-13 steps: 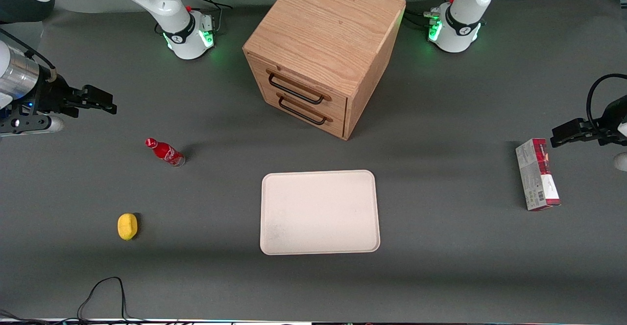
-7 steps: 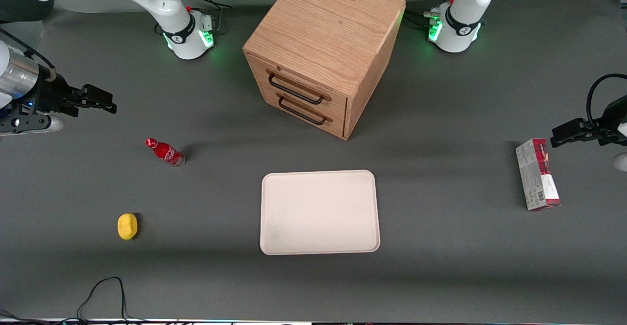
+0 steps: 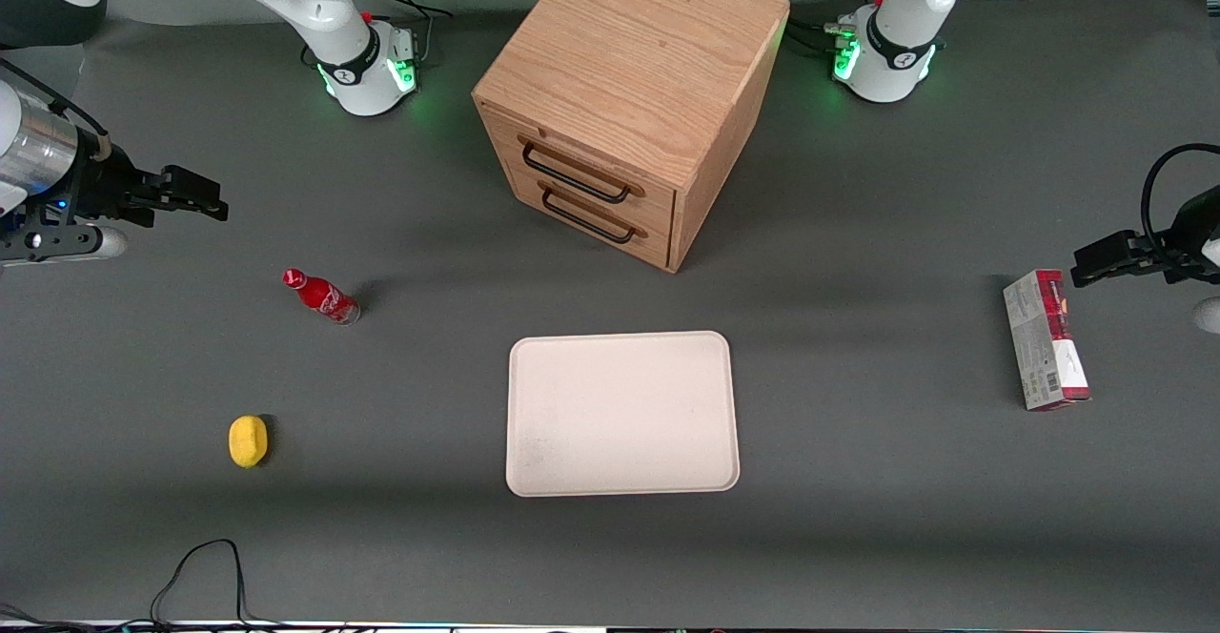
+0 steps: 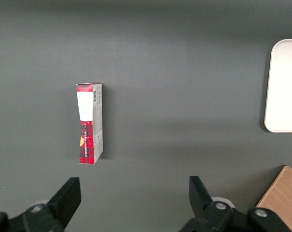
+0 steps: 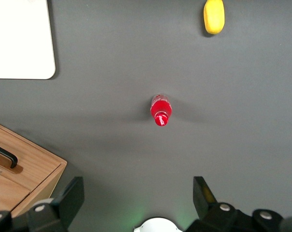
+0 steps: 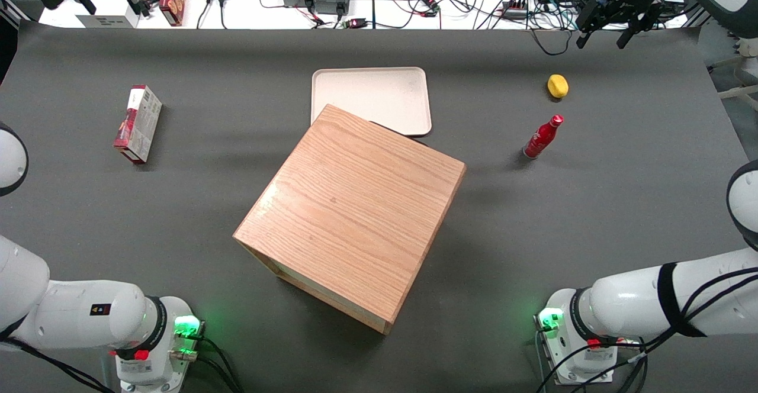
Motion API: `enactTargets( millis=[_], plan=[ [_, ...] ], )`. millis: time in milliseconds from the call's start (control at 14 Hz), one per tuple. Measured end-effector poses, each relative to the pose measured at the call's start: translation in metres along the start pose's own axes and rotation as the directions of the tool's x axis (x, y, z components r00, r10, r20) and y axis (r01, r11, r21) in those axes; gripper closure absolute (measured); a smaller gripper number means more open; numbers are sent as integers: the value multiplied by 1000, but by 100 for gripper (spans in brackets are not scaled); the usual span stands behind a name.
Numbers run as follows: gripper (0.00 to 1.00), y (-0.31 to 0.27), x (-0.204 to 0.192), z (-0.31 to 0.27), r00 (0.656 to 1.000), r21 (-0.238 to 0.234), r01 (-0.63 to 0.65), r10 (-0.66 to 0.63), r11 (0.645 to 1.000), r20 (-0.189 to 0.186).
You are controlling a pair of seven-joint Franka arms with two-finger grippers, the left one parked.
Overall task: Place coke bottle on tray
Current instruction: 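Move the open right gripper over the red Coca-Cola bottle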
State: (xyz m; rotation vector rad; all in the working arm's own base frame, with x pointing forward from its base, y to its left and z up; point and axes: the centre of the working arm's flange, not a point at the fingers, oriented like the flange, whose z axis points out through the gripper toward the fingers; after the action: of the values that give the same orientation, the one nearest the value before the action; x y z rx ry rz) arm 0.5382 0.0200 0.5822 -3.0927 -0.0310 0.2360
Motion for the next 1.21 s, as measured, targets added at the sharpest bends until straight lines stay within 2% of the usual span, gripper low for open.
enactTargets(
  millis=[286,714,1214],
  plan=[
    [0,7,-10,18,999,2,-13,13,1000,44],
    [0,12,-50,37,1000,5,-24,24,1000,-3],
    [0,19,-21,154,999,2,-37,37,999,-25]
  ],
)
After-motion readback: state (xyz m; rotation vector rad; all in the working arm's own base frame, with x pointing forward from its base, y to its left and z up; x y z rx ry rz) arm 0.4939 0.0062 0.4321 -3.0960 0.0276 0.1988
